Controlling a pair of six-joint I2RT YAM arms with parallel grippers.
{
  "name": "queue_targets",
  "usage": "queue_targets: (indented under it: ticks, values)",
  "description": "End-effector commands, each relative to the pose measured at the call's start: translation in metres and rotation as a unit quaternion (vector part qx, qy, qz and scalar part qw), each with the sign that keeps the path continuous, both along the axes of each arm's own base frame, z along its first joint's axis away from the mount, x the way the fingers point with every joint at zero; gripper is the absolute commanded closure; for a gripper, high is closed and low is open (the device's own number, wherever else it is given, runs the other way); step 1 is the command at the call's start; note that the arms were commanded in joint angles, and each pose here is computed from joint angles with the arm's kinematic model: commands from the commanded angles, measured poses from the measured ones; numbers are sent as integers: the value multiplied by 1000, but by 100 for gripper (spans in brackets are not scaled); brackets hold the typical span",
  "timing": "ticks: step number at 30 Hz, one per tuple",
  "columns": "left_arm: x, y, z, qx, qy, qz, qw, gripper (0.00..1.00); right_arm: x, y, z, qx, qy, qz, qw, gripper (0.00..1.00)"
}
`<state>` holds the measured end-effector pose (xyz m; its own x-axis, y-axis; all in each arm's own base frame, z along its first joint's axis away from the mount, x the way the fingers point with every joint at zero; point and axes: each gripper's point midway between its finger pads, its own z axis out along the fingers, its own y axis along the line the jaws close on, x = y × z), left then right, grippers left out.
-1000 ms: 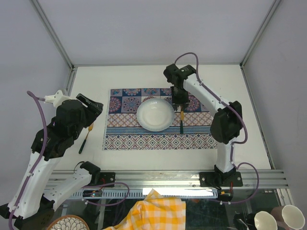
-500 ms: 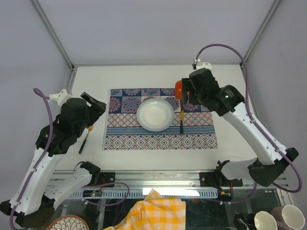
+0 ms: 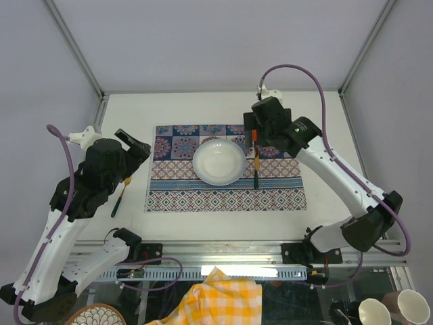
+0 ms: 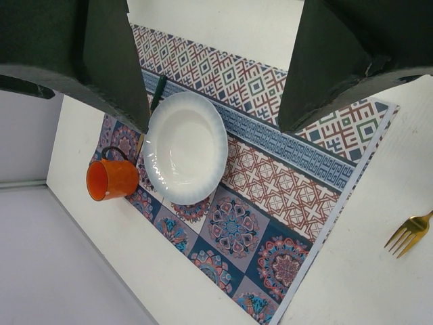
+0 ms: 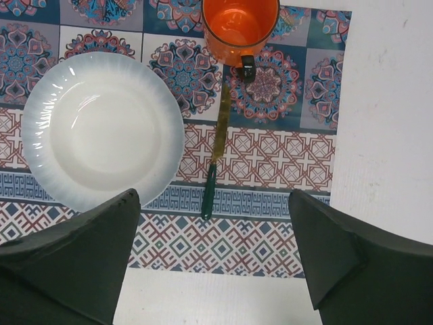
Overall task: Set the dinner table for one person
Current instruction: Move the cup to the napkin.
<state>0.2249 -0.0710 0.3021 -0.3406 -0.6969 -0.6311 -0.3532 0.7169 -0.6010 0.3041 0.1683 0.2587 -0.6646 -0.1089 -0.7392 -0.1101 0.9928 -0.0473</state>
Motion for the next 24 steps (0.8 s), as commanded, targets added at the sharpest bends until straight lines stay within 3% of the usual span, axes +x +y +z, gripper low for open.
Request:
queue_targets:
  ticks: [1, 11, 16, 24]
  values:
    - [1, 5, 14, 1, -24, 5, 1000, 21, 31, -4, 9, -4, -45, -27, 999, 5]
    - [-2, 6, 17, 0, -28, 4, 1000, 21, 111, -45, -47, 58, 102, -85, 989, 10]
    - [-4, 8, 22, 1, -33, 5, 999, 21, 135, -34, -71, 55, 135, -54, 988, 14]
    - [-6, 12, 22, 2, -36, 10, 999, 22, 140, -36, -99, 34, 143, -35, 989, 17]
